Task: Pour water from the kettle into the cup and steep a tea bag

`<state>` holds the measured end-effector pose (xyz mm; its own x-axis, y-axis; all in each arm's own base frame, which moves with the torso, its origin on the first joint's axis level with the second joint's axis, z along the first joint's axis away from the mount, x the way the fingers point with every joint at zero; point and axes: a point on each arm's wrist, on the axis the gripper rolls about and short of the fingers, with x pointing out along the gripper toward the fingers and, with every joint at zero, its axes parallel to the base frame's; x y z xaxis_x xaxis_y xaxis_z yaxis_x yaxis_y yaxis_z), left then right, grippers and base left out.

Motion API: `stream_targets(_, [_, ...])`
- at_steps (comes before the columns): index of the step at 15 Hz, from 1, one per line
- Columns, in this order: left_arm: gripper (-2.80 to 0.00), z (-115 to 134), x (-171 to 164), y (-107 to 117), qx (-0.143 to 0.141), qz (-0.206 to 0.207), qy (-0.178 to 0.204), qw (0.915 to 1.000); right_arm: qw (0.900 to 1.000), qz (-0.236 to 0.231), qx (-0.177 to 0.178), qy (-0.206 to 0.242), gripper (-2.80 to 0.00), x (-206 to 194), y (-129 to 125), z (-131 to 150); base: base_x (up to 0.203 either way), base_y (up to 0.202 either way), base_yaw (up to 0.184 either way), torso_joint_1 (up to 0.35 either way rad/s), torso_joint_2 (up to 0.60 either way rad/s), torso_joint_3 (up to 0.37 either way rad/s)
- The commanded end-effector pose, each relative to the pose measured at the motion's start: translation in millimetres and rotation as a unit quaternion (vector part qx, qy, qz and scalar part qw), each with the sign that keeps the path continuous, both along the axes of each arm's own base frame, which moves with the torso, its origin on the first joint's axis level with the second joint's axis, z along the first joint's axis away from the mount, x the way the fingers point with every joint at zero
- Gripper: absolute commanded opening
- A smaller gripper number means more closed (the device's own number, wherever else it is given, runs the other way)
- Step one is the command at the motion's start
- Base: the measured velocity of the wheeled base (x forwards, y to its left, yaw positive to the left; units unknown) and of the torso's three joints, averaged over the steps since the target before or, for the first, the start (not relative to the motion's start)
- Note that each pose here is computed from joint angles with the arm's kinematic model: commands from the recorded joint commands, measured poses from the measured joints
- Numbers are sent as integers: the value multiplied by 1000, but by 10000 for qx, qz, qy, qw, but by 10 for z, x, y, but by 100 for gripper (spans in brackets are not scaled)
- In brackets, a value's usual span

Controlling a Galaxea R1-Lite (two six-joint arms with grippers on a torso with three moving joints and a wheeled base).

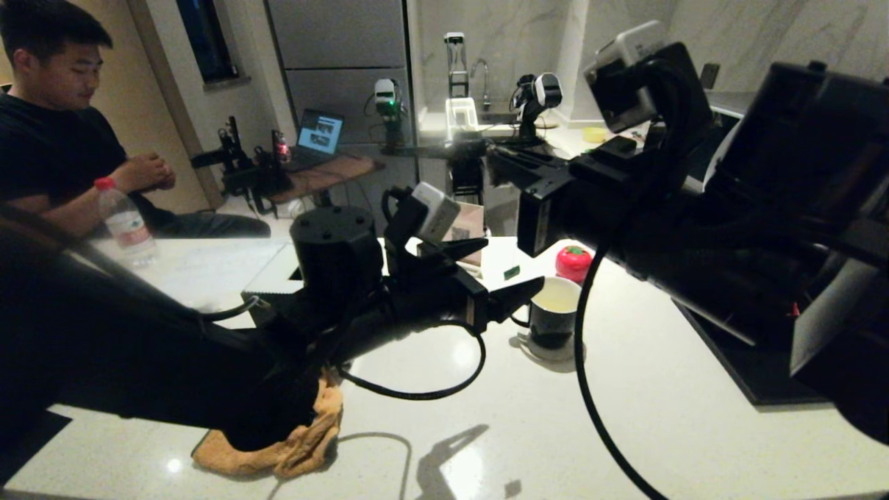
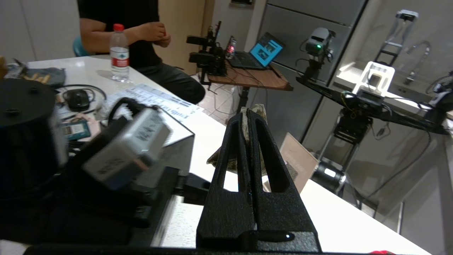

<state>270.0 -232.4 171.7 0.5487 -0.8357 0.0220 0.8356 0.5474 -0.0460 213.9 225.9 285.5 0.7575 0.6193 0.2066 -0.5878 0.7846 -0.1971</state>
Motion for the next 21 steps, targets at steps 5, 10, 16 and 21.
stream_targets(5, [0, 31, 4, -40, -60, -83, -68, 9999, 9999, 144, -11, -1, -280, -67, 65, -13, 0, 0, 0, 0, 0, 0])
stream_targets(10, [0, 27, 7, -35, -60, -75, -56, 9999, 9999, 161, -40, 25, -280, -73, 75, -33, 0, 0, 0, 0, 0, 0])
stream_targets(16, [-280, 13, 9, -45, -50, -83, -56, 9999, 9998, 167, -80, 51, -280, -63, 94, -64, 0, 0, 0, 0, 0, 0])
stream_targets(21, [-280, 19, -1, -36, -52, -83, -57, 9999, 9997, 165, -130, 96, -280, -71, 83, -111, 0, 0, 0, 0, 0, 0])
